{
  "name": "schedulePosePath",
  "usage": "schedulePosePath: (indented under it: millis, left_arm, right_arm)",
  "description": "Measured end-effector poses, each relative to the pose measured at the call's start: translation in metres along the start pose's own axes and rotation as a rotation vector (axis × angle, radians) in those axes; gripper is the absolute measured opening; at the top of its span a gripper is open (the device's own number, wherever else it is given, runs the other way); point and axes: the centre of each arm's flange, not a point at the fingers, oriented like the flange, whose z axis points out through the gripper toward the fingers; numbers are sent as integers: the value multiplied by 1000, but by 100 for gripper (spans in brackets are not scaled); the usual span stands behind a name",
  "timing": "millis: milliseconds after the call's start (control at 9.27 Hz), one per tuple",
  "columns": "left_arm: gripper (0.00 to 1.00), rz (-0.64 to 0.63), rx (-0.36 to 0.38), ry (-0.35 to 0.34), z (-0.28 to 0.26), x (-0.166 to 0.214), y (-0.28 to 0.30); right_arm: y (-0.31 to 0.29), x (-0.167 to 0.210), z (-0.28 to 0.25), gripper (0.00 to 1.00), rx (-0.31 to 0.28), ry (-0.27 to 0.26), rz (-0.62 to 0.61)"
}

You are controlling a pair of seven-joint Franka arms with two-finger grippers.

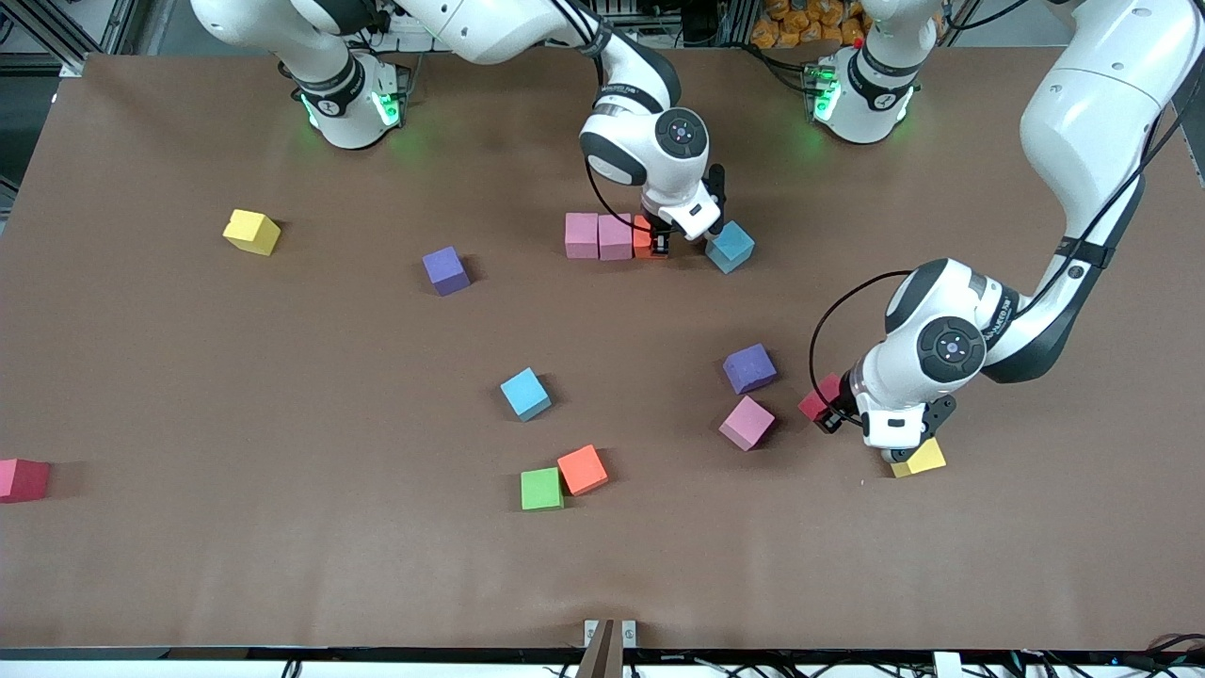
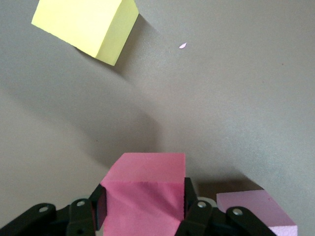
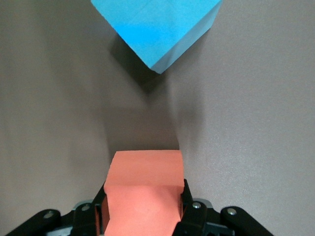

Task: Form number 2 with 11 blocks
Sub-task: 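Hold the orange cube against the pink cubes while the left gripper holds magenta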

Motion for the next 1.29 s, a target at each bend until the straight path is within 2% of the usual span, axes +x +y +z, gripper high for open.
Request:
schedulePosePath:
  millis: [1294]
  left_arm:
    - [61, 5, 3, -1, 1, -3, 1]
  right_arm:
    - [-1, -1, 1, 57, 1, -12, -8]
